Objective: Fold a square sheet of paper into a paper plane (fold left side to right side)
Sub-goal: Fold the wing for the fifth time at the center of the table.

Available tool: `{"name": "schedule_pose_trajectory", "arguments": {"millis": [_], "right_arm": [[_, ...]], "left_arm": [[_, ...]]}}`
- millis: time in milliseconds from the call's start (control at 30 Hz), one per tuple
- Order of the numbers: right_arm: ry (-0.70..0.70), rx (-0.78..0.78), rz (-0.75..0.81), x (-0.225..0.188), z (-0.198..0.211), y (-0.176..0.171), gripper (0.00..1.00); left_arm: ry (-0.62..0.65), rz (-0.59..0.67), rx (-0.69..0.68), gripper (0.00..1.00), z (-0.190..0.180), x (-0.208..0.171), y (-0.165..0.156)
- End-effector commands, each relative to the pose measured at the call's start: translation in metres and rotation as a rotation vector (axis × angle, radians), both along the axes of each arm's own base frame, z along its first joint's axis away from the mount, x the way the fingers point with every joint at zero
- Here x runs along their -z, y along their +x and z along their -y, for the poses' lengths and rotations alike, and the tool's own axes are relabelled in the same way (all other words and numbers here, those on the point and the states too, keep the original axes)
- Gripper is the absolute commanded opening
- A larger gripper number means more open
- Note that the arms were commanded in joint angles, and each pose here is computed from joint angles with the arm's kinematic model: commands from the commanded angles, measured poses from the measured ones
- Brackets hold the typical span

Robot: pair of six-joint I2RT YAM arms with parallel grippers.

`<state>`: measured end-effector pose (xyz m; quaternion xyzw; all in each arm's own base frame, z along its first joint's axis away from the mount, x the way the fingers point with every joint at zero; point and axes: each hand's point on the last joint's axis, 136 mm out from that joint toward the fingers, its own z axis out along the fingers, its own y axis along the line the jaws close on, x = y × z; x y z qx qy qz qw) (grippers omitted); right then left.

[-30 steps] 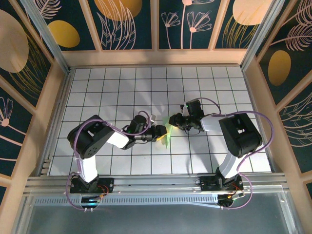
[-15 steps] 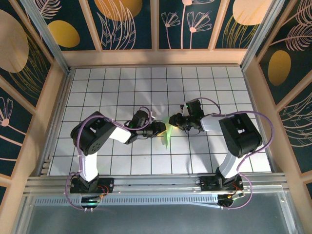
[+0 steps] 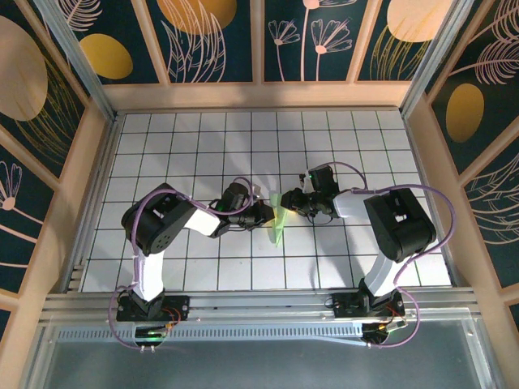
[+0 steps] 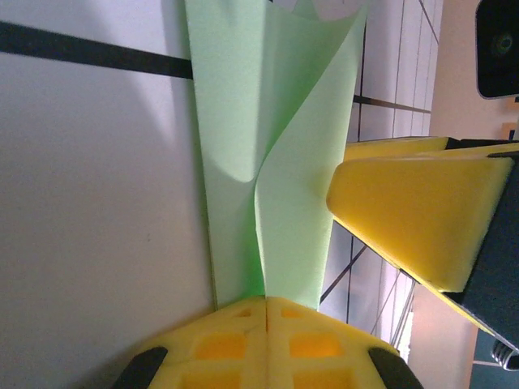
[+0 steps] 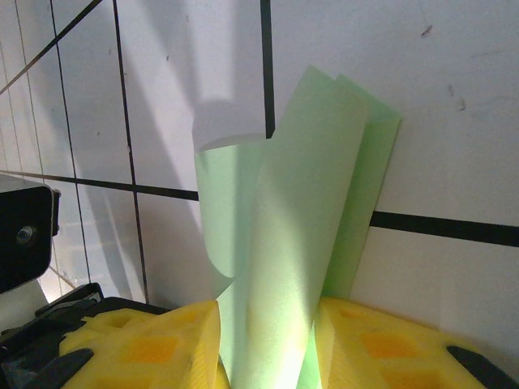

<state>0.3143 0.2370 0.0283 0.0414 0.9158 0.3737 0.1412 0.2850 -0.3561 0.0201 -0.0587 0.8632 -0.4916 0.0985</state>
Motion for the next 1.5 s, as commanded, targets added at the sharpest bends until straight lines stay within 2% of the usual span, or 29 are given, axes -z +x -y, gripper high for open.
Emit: {"name": "schedule_pose_trajectory", "arguments": {"millis": [0, 733, 967, 1167, 1467], "right_arm": [[-0.057, -0.012, -0.022, 0.015, 0.000, -0.004, 0.37], [-0.049, -0.020, -0.022, 0.014, -0.003, -0.003, 0.37], [-0.010, -0.020, 0.005, 0.000, -0.008, 0.001, 0.36], [-0.009, -0.011, 0.019, -0.005, -0.007, 0.003, 0.35], [-0.009, -0.002, 0.040, -0.011, -0.006, 0.004, 0.35]], "left_arm": [[0.071, -0.021, -0.025, 0.01, -0.012, 0.021, -0.001], [0.151, -0.015, -0.049, 0.00, -0.028, 0.029, -0.006], [0.172, -0.025, -0.048, 0.00, -0.030, 0.037, -0.006], [0.245, -0.035, -0.046, 0.00, -0.037, 0.050, -0.006], [0.264, -0.047, -0.047, 0.00, -0.038, 0.057, -0.007]]}}
